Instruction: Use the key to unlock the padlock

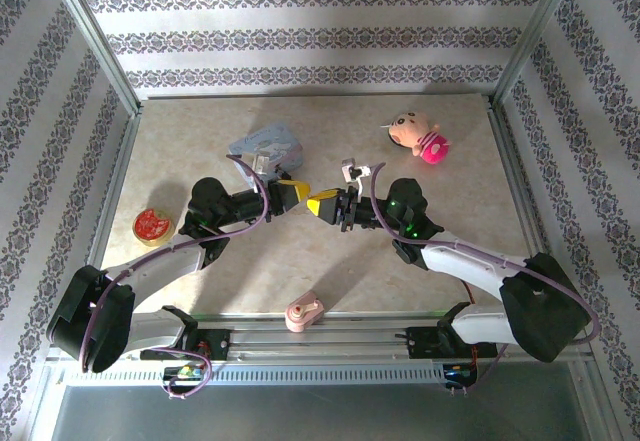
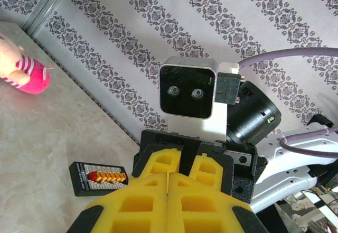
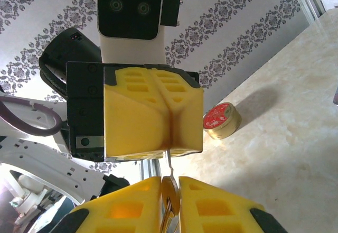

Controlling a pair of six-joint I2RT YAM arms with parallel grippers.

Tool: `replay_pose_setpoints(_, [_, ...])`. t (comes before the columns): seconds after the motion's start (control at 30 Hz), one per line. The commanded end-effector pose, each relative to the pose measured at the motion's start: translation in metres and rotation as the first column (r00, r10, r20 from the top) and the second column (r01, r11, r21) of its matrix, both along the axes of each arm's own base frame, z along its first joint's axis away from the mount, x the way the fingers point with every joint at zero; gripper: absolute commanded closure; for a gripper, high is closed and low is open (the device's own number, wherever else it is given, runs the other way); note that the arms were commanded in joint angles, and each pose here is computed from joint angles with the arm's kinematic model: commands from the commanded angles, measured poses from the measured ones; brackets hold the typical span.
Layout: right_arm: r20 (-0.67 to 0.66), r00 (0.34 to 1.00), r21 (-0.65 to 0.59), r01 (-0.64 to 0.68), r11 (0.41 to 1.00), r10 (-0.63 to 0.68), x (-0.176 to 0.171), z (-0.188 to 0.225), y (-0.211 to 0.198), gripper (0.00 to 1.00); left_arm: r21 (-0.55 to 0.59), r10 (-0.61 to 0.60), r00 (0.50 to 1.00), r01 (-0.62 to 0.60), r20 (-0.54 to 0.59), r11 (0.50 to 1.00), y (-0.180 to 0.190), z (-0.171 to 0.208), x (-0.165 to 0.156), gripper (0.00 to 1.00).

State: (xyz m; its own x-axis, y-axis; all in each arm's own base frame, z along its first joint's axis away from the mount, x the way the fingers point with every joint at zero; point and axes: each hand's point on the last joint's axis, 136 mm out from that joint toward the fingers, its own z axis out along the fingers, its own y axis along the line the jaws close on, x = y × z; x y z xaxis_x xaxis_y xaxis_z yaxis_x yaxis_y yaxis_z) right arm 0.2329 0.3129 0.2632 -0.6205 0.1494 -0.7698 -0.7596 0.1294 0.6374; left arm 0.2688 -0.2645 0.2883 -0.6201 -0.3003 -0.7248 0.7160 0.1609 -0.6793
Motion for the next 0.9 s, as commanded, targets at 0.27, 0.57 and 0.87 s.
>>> replay_pose_setpoints(0.27, [0.044,0.999,0.033,-0.017,0.999,0.016,-0.006,0.012,0.002,0.81,-0.041,0.037,0.997,-0.034,0.064,0.999,0.009,0.019,0.005,1.00])
replay_pose_setpoints(0.57, [0.048,0.999,0.032,-0.023,0.999,0.021,-0.008,0.013,0.000,0.94,-0.044,0.051,0.997,-0.048,0.054,0.998,0.010,0.017,0.008,1.00])
replay_pose_setpoints(0.87, [-0.025,0.996,-0.033,0.089,0.995,-0.090,0.008,-0.008,-0.010,1.00,-0.052,0.162,0.987,-0.162,-0.005,0.985,0.023,0.013,0.024,0.40])
